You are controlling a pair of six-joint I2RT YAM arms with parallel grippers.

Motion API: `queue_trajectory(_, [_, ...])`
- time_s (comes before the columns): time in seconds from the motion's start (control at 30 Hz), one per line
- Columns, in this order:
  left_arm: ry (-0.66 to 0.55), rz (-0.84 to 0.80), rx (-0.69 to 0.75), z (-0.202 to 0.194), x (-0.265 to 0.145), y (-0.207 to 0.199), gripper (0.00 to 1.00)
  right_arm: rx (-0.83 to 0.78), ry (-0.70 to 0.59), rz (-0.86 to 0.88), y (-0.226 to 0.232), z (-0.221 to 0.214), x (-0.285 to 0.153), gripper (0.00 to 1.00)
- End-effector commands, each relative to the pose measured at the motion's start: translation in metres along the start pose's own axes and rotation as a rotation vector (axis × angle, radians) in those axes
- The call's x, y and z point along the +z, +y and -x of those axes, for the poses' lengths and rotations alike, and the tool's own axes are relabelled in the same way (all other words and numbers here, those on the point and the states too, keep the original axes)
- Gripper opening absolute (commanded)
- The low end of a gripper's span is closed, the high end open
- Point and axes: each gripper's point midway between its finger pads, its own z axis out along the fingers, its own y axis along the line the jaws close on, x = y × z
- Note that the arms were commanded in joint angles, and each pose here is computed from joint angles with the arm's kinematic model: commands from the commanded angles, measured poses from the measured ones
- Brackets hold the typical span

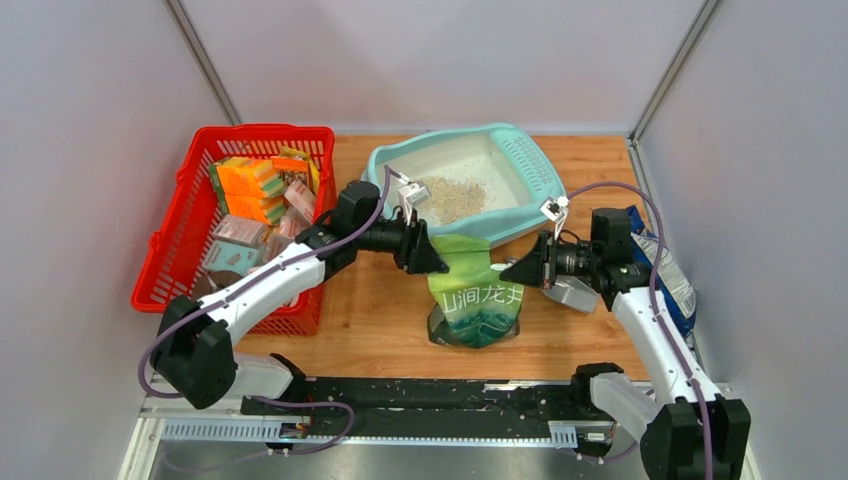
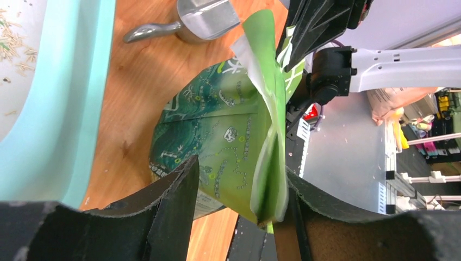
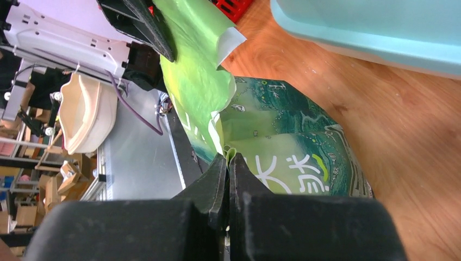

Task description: Fill the litter box with clean litter

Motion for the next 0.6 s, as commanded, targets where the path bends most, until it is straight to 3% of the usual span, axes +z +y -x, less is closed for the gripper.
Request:
queue_trajectory(0.0, [-0.056, -0.016, 0.015, 0.016, 0.006, -0.001, 0.57, -0.033, -0.051, 0.000, 0.014, 0.017, -0.017, 0.00])
queue_trajectory(0.4, [-0.033, -0.175, 0.053, 0.012, 0.035, -0.024, 0.55, 0.037, -0.109, -0.026, 0.011, 0.021, -0.019, 0.00])
queue_trajectory(0.57, [-0.039, -0.212, 0.023, 0.006, 0.037, -0.027, 0.38, 0.059, -0.120, -0.008, 0.008, 0.021, -0.016, 0.08])
